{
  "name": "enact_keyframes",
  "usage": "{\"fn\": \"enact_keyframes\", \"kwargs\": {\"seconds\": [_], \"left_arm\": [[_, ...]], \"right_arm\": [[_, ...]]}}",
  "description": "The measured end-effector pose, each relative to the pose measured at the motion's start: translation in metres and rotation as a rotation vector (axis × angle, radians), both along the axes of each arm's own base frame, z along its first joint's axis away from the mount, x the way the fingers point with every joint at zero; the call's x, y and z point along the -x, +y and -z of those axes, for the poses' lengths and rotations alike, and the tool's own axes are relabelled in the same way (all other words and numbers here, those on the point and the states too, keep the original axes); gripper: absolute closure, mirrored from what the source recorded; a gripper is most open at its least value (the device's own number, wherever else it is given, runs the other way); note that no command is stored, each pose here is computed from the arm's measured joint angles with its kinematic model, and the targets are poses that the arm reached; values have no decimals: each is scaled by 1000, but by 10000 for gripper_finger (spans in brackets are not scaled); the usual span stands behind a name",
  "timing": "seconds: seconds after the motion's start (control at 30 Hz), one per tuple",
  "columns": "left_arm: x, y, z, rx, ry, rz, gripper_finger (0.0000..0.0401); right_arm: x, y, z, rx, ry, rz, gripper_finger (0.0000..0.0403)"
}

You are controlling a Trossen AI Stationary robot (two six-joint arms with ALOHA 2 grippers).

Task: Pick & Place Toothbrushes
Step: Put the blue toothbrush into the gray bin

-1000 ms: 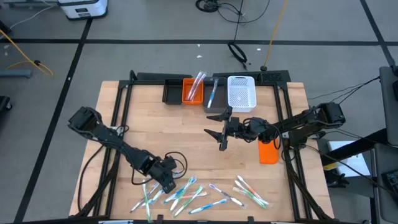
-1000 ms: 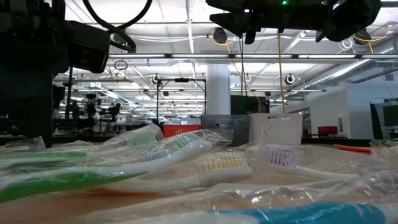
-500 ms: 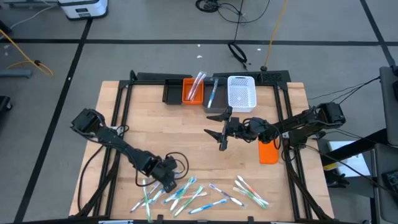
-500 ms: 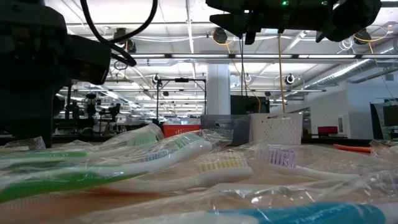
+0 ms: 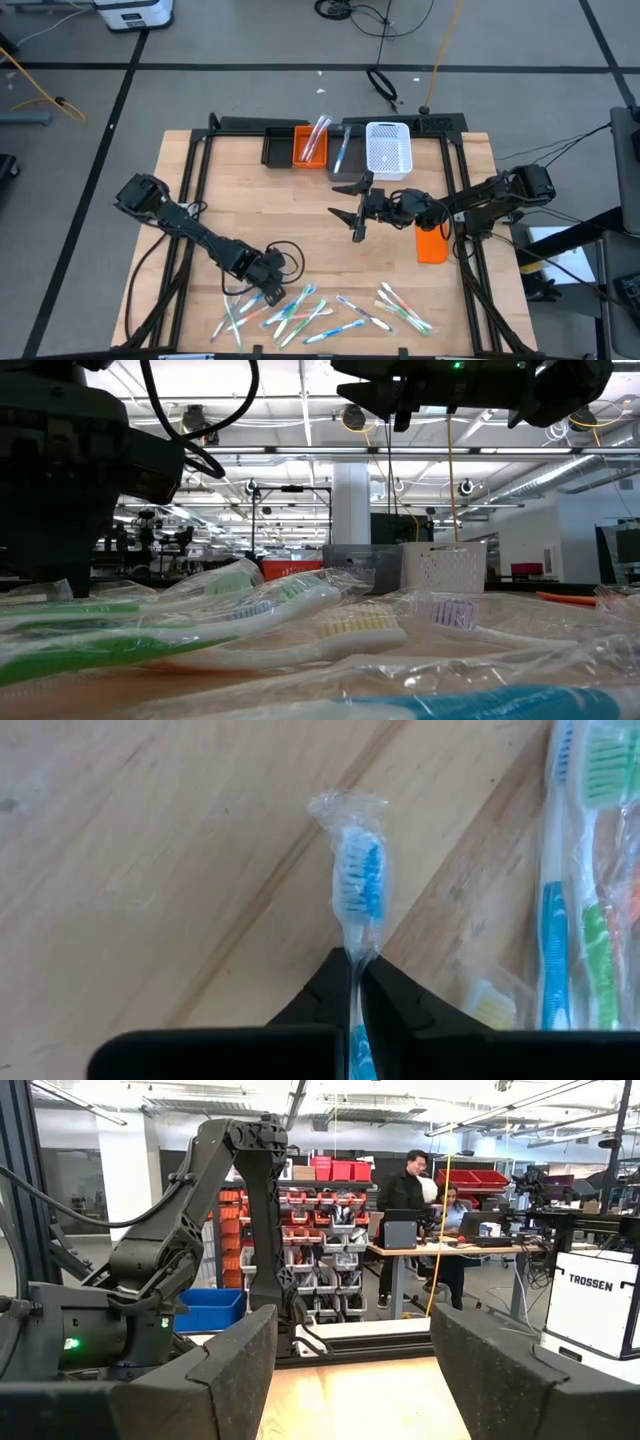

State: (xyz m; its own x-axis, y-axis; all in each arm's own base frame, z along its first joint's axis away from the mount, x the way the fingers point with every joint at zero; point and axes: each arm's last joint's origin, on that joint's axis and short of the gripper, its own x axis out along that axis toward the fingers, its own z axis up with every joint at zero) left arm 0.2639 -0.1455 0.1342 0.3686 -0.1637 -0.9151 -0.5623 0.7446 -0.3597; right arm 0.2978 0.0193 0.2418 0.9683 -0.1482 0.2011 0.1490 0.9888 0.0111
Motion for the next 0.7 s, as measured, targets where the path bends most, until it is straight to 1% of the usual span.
{"fn": "enact_keyframes", "kwargs": {"seconds": [0.07,0.2,0.37,0.43,0.63,0.7], "left_arm": [[-1,1,-2,-1,-15,4,397],[-5,6,-9,-38,-86,-17,398],[-6,14,-26,-82,-171,-13,400],[-5,18,-33,-123,-200,-15,399],[-5,31,-60,-227,-350,-29,399],[-4,36,-69,-277,-388,-28,400]], "right_arm": [[0,0,0,0,0,0,149],[0,0,0,0,0,0,149],[0,0,1,1,9,0,149],[0,0,1,1,12,0,149],[0,0,1,1,16,0,149],[0,0,1,1,16,0,149]]}}
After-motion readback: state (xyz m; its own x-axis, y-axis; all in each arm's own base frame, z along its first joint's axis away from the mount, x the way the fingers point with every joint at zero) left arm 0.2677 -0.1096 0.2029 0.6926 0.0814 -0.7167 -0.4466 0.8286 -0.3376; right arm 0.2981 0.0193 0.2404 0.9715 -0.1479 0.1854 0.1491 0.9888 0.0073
